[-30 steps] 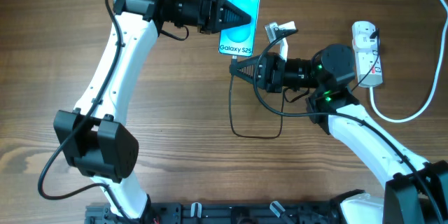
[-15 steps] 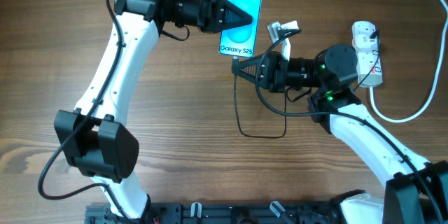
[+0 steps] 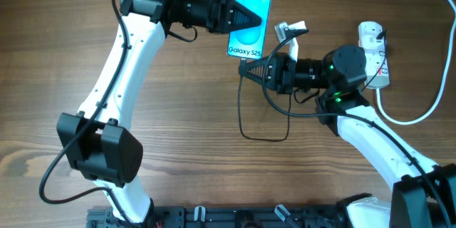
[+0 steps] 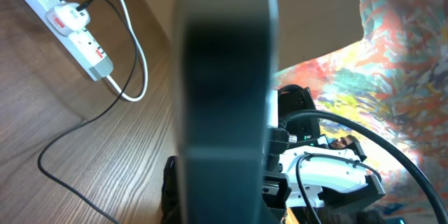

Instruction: Plug charger to phone and switch on socket

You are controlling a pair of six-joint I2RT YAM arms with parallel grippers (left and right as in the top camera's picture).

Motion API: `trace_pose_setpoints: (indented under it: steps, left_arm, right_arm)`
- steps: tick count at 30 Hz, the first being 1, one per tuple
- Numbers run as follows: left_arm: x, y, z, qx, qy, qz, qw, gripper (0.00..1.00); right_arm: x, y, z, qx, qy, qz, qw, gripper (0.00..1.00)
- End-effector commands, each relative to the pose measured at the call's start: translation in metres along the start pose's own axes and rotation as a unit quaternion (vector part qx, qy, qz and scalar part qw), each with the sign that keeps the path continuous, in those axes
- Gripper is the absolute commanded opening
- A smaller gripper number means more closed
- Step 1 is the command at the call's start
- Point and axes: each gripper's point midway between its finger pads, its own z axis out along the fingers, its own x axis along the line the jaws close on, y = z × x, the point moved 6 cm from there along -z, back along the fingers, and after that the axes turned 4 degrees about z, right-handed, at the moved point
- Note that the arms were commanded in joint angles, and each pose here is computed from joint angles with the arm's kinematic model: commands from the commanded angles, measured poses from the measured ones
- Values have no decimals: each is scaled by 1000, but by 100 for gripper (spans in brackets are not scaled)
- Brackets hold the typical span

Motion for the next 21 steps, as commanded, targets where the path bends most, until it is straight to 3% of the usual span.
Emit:
trace_pose_setpoints:
  steps: [1, 14, 21]
  left_arm:
    - [-24, -7, 16, 20, -19, 24, 999, 4]
    - [-22, -17, 16, 31, -16, -26, 999, 4]
    - [-22, -27, 30, 51, -2, 7, 999, 4]
  right_arm:
    - [-2, 26, -6, -77, -24, -18, 997, 4]
    - [0, 39, -23, -105, -28, -48, 993, 4]
    - [1, 41, -24, -115, -28, -40, 992, 4]
